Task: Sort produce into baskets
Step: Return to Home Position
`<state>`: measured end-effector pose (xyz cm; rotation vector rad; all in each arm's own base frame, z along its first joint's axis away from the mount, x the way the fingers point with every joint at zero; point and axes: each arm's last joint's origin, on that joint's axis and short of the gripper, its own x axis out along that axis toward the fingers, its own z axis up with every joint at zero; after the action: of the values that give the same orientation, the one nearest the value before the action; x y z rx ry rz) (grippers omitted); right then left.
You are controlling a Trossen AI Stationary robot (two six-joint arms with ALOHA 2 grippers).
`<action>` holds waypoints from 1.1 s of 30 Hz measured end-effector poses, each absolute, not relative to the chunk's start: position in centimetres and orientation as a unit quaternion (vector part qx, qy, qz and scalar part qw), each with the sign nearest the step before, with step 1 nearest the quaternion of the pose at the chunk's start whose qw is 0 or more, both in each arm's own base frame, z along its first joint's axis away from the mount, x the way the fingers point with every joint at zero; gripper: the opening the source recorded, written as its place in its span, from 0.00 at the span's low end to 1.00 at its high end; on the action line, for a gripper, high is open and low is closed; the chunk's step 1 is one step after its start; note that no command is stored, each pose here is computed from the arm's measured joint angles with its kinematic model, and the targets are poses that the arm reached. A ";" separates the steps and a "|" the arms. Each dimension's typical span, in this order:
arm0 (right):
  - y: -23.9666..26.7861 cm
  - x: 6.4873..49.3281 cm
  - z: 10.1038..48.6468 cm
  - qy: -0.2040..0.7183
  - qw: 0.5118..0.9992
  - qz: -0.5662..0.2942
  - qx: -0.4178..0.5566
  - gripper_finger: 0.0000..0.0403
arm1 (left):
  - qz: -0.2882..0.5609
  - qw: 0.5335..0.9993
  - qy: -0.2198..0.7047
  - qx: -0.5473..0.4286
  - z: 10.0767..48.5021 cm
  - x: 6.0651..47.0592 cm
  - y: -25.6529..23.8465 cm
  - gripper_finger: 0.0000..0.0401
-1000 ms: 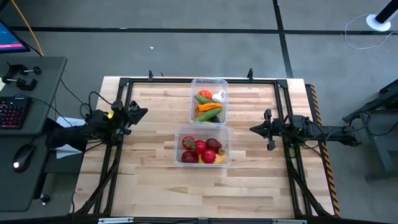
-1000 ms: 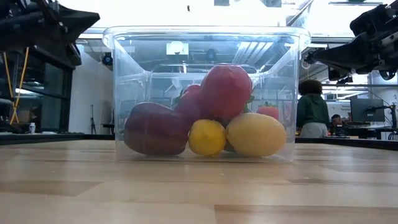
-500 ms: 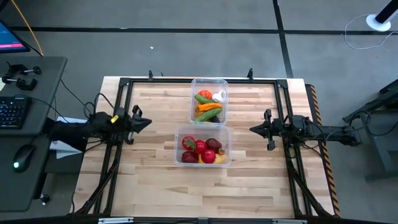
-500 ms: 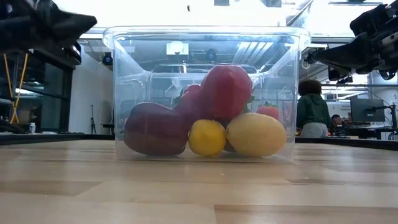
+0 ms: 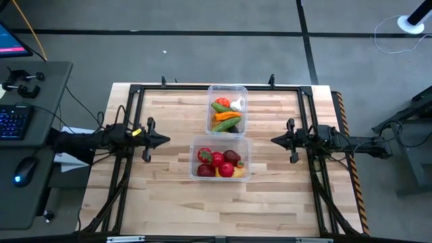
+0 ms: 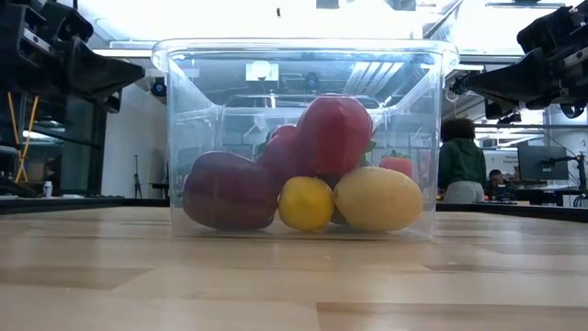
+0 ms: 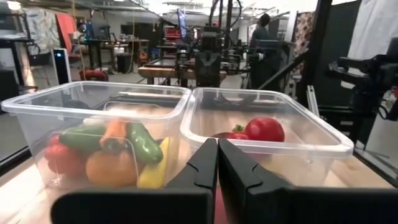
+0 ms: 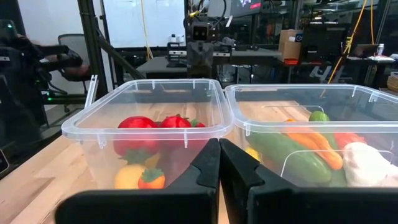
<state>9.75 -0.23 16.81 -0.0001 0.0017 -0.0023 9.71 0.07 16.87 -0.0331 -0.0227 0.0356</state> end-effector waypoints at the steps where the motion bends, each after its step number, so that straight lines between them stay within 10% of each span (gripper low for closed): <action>1: -0.2 9.7 16.8 0.001 1.000 -0.001 0.000 0.00 | 0.019 1.000 -0.012 -0.017 16.9 9.7 0.1 0.00; 33: -0.2 9.7 16.8 0.001 1.000 -0.001 0.000 0.00 | 0.020 1.000 -0.006 -0.016 16.8 9.8 0.1 0.00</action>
<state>9.75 -0.23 16.80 -0.0001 0.0019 -0.0025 9.78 0.09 16.80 -0.0329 -0.0127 0.0406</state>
